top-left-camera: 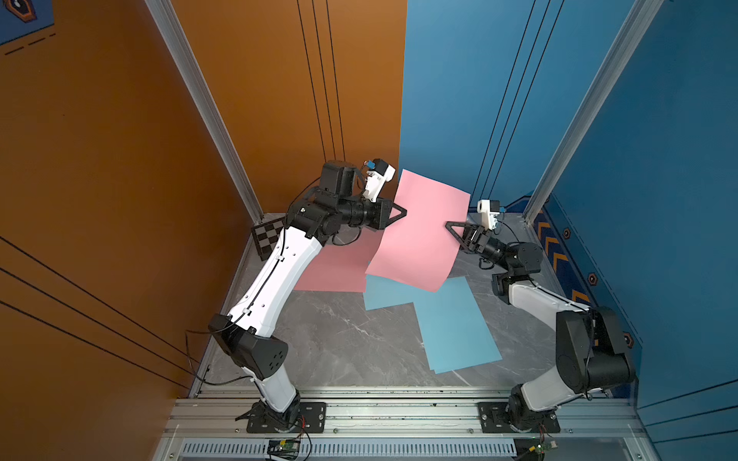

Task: Sort the scattered colored papers by color
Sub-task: Pick up the colored paper.

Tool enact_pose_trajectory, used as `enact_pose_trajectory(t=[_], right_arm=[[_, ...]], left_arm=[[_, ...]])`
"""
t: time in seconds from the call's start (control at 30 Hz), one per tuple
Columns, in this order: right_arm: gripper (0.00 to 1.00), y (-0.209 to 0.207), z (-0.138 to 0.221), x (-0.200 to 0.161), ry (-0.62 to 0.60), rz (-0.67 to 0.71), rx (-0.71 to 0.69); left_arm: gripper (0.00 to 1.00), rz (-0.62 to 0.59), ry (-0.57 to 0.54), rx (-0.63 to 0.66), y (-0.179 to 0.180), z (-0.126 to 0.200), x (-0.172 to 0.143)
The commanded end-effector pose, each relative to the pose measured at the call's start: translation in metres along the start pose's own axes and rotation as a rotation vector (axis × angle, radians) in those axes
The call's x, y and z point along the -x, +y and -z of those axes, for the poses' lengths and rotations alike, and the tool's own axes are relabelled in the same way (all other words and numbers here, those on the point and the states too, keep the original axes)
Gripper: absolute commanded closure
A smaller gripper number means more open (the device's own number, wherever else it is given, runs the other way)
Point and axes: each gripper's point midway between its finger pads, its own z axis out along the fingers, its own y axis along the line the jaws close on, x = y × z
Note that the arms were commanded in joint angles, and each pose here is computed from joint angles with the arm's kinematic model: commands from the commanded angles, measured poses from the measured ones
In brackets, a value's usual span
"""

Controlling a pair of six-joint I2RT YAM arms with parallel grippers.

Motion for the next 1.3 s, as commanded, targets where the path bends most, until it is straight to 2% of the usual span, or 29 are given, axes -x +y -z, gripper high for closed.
enact_pose_trajectory(t=[0.0,0.13,0.17,0.2,0.27,0.3,0.4,0.43,0.53,0.6,0.8,0.93,1.0,1.13,1.27], right_arm=[[0.76,0.02,-0.002,-0.003,0.026,0.061,0.044],[0.92,0.015,-0.001,-0.005,0.028,0.048,0.034],[0.99,0.013,-0.002,-0.004,0.026,0.041,0.028],[1.0,0.011,-0.003,-0.005,0.028,0.038,0.023],[1.0,0.004,-0.007,-0.008,0.04,0.027,-0.003],[1.0,0.0,-0.011,-0.012,0.051,0.027,-0.025],[1.0,-0.02,-0.022,-0.033,0.113,0.041,-0.144],[1.0,-0.022,-0.026,-0.038,0.13,0.085,-0.188],[1.0,-0.042,-0.031,-0.075,0.278,0.218,-0.476],[1.0,-0.04,-0.037,-0.097,0.355,0.268,-0.562],[1.0,-0.022,-0.077,-0.151,0.452,0.306,-0.543],[1.0,-0.004,-0.117,-0.2,0.535,0.315,-0.457],[1.0,0.006,-0.135,-0.216,0.538,0.303,-0.417],[1.0,0.023,-0.154,-0.222,0.481,0.245,-0.343],[1.0,0.015,-0.152,-0.216,0.398,0.151,-0.354]], left_arm=[[1.0,0.018,-0.019,0.013,-0.002,0.01,0.002],[1.0,0.05,-0.033,0.055,0.008,0.018,0.002],[0.92,0.054,-0.039,0.07,0.011,0.021,0.002],[0.77,0.068,-0.046,0.102,0.018,0.024,0.001],[0.4,0.103,-0.066,0.186,0.035,0.035,-0.004],[0.0,0.13,-0.077,0.245,0.047,0.042,-0.009],[0.02,0.201,-0.11,0.409,0.082,0.07,-0.027],[0.02,0.218,-0.121,0.466,0.092,0.079,-0.033],[0.02,0.228,-0.164,0.632,0.108,0.11,-0.053],[0.02,0.231,-0.192,0.689,0.109,0.126,-0.062],[0.02,0.223,-0.287,0.769,0.097,0.167,-0.071],[0.02,0.212,-0.331,0.754,0.083,0.182,-0.071],[0.02,0.216,-0.35,0.757,0.081,0.189,-0.072],[0.02,0.238,-0.379,0.774,0.084,0.2,-0.073],[0.02,0.257,-0.396,0.78,0.088,0.207,-0.071]])
